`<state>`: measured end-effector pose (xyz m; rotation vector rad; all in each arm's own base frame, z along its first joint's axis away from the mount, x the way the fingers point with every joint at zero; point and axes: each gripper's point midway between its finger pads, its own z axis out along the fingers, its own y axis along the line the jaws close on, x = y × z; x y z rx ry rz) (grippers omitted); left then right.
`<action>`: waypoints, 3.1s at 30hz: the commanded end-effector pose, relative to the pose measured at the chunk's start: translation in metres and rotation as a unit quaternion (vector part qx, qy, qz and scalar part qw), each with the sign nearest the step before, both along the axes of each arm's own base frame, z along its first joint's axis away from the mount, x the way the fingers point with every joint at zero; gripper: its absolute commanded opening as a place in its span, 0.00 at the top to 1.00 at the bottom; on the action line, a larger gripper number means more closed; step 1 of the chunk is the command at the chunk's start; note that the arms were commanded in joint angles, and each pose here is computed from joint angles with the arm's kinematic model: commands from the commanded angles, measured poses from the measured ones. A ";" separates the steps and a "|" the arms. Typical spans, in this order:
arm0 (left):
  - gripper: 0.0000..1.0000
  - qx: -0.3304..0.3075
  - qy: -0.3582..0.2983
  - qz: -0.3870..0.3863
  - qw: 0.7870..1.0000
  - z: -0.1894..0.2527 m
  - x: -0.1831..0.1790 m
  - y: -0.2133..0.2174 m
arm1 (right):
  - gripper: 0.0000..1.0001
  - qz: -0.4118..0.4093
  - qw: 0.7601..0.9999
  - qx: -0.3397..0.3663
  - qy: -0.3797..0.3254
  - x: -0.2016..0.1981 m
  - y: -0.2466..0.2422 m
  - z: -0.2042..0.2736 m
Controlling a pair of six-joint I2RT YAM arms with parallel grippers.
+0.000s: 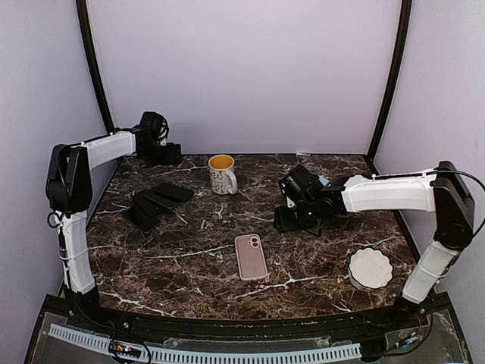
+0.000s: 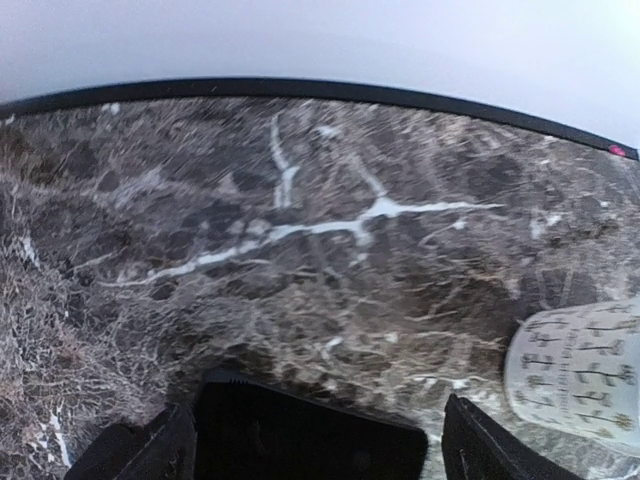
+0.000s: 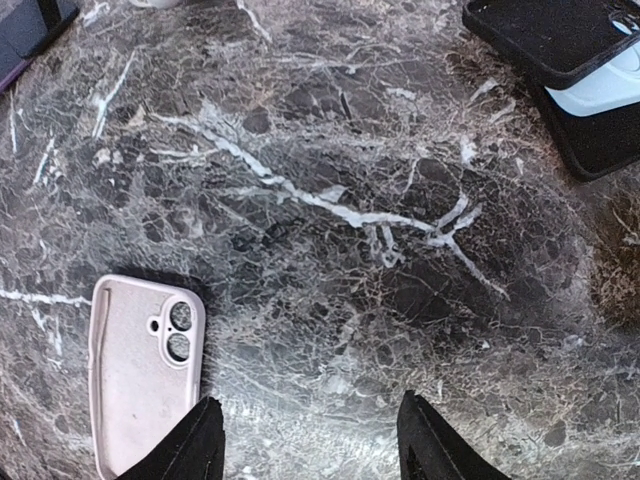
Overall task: Put the phone into the phone case
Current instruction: Pick up the phone at the corner of the board, then place the phone at the center of the board.
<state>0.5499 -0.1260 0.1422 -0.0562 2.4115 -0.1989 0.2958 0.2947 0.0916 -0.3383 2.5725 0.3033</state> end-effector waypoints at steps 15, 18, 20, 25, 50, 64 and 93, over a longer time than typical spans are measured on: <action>0.15 0.066 0.104 0.001 0.992 -0.101 0.025 0.043 | 0.40 0.010 0.999 -0.034 0.011 0.005 0.001 -0.010; 0.20 0.053 0.125 0.001 0.991 -0.114 0.018 0.040 | 0.40 0.009 0.999 -0.037 0.013 0.005 0.000 -0.011; 0.24 0.050 0.141 0.009 0.989 -0.121 0.012 0.041 | 0.41 0.008 0.999 -0.039 0.012 0.005 -0.001 -0.011; 0.35 0.041 0.170 0.000 0.985 -0.127 -0.006 0.035 | 0.41 0.013 0.999 -0.043 0.012 0.007 0.001 -0.011; 0.40 0.144 0.142 -0.184 0.962 -0.132 -0.131 -0.033 | 0.40 0.018 0.999 -0.045 -0.003 0.006 -0.001 0.003; 0.41 0.123 0.162 -0.212 0.956 -0.122 -0.190 -0.054 | 0.40 0.016 0.999 -0.046 -0.007 -0.001 -0.008 0.006; 0.01 -0.093 0.117 0.148 0.978 -0.053 -0.208 -0.032 | 0.39 0.013 0.998 -0.063 -0.007 -0.010 -0.013 -0.005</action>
